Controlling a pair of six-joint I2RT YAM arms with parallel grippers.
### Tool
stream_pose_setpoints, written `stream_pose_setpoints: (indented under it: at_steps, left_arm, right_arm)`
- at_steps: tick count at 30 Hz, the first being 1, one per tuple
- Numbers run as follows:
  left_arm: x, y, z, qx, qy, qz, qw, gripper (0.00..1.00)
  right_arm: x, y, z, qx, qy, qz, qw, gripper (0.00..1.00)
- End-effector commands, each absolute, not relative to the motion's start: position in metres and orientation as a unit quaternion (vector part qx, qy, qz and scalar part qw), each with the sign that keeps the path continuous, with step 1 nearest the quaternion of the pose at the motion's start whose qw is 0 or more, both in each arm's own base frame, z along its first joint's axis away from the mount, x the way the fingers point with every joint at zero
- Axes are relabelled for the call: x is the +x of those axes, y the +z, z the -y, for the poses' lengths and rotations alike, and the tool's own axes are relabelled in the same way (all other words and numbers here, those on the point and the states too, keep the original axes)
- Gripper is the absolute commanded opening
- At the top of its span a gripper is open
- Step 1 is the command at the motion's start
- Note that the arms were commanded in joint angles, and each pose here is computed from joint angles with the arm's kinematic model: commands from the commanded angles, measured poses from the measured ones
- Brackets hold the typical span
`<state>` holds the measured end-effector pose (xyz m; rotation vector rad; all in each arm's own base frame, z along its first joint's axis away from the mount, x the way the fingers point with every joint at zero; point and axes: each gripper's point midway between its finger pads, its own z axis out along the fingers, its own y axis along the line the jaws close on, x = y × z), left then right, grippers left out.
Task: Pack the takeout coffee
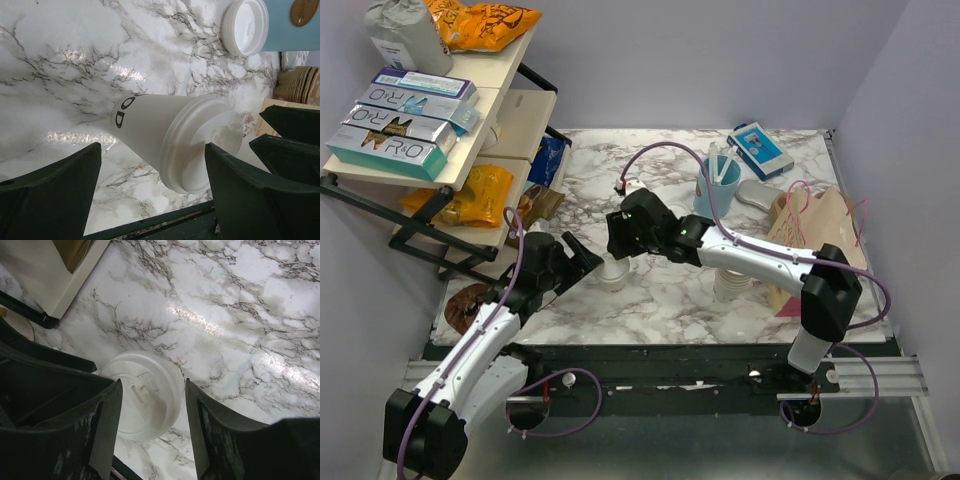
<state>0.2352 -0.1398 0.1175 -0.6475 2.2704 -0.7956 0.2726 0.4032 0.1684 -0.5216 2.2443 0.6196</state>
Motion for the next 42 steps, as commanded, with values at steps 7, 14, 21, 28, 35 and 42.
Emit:
stream_pose_setpoints:
  at_steps: [7, 14, 21, 28, 35, 42]
  left_arm:
    - [0.241, 0.117, 0.141, -0.245, -0.309, -0.858, 0.327, 0.84]
    - [0.237, 0.100, 0.142, -0.254, -0.305, -0.866, 0.305, 0.70]
    - [0.230, 0.078, 0.139, -0.267, -0.295, -0.871, 0.287, 0.59]
    - [0.217, 0.053, 0.136, -0.272, -0.280, -0.884, 0.258, 0.58]
    - [0.212, 0.047, 0.138, -0.270, -0.288, -0.883, 0.252, 0.58]
    - [0.219, 0.066, 0.138, -0.258, -0.292, -0.879, 0.274, 0.68]
  right_arm:
    - [0.272, 0.142, -0.417, -0.210, 0.237, -0.886, 0.339, 0.44]
    - [0.268, 0.116, -0.410, -0.204, 0.223, -0.904, 0.301, 0.37]
    - [0.254, 0.088, -0.397, -0.211, 0.196, -0.923, 0.256, 0.35]
    - [0.230, 0.046, -0.381, -0.203, 0.181, -0.942, 0.194, 0.33]
    - [0.221, 0.052, -0.384, -0.211, 0.210, -0.936, 0.190, 0.36]
    - [0.229, 0.120, -0.396, -0.238, 0.267, -0.898, 0.255, 0.53]
